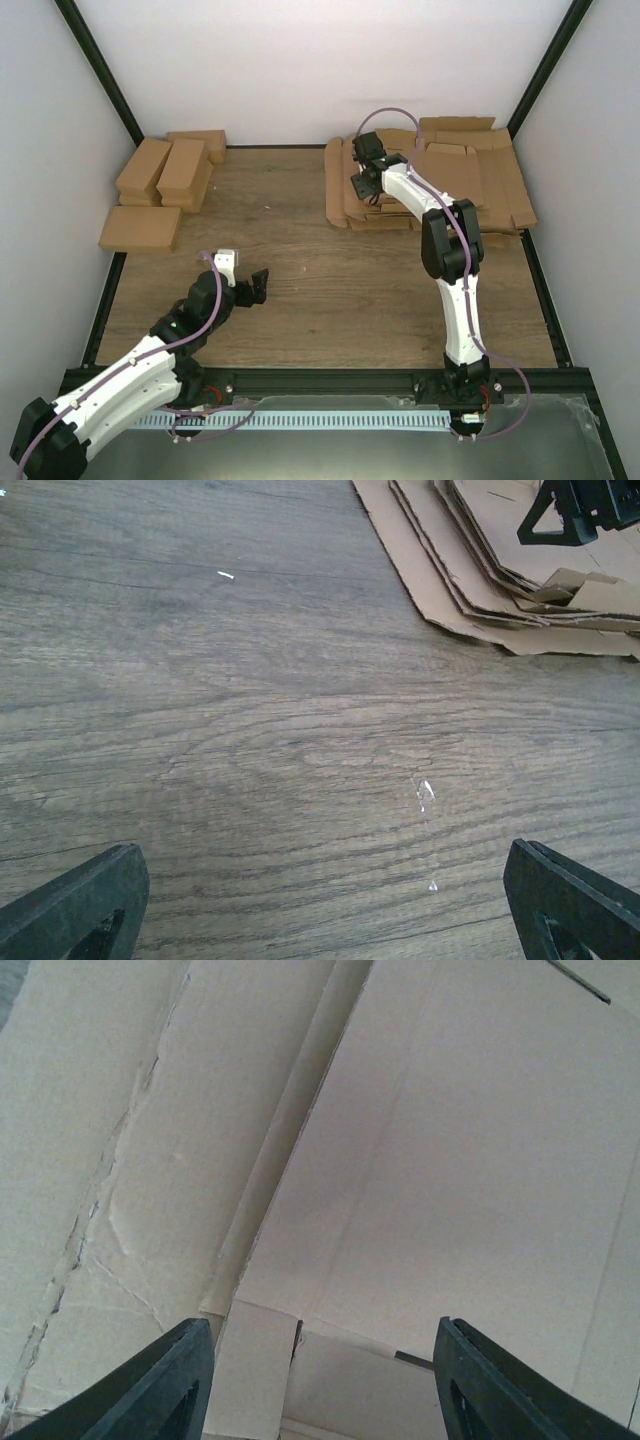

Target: Fold the paper box

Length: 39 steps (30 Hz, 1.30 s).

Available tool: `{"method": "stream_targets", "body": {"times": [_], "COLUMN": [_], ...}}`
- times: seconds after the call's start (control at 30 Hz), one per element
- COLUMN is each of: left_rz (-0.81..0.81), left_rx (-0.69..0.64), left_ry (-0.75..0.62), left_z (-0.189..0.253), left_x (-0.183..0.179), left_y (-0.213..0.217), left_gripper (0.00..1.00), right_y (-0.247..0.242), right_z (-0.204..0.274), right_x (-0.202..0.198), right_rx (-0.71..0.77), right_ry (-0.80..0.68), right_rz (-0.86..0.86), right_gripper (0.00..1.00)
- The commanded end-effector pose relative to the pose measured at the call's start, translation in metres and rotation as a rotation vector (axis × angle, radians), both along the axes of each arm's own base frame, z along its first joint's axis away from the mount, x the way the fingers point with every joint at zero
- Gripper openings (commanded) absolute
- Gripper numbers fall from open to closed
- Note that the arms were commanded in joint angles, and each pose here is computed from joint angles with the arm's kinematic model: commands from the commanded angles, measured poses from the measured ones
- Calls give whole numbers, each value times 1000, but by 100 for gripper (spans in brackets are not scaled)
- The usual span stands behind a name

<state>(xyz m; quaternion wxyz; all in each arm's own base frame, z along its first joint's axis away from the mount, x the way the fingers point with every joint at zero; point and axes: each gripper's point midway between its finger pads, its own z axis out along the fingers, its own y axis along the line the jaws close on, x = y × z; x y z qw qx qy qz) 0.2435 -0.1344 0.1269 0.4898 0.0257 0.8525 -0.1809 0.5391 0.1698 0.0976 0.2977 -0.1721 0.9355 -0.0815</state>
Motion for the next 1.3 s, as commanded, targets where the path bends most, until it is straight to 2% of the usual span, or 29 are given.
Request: {"method": "stream_targets", "body": {"times": [0.0,0.27,0.43,0.6,0.77,0.97,1.03,1.27], "left_rz": [-11,-13,-15,-16,-20,-24,-27,-27], "left_rx": [-8,-7,-9,-10,-11,-16,-15,-15], "left_ry": [-15,-15,-16,-15,-17,-20,-19,-19], "left_z": [2,1,2,2,2,3,3,3], "left_x": [0,0,0,0,-1,-1,-1,-1], "left_y": [-2,-2,-3,-3,-3,-4,-4,-4], "left_gripper": [100,100,100,100,100,100,100,100], "right_y": [-1,1,-17,-24,-25,-24,-24,-21], "right_z": [-5,-14,-15,-15,-6,5,7,10], "right_x": [-3,-16,-22,-36,-48,-47,-43,-36], "right_rx": [-62,-53,-105,-118,-97,-89,-102,-130], "right_ry": [28,97,118,153,167,136,124,101], "right_rz": [24,52,-23,-21,-17,-1,7,58], "right_gripper": [62,63,59,54,37,35,24,5]}}
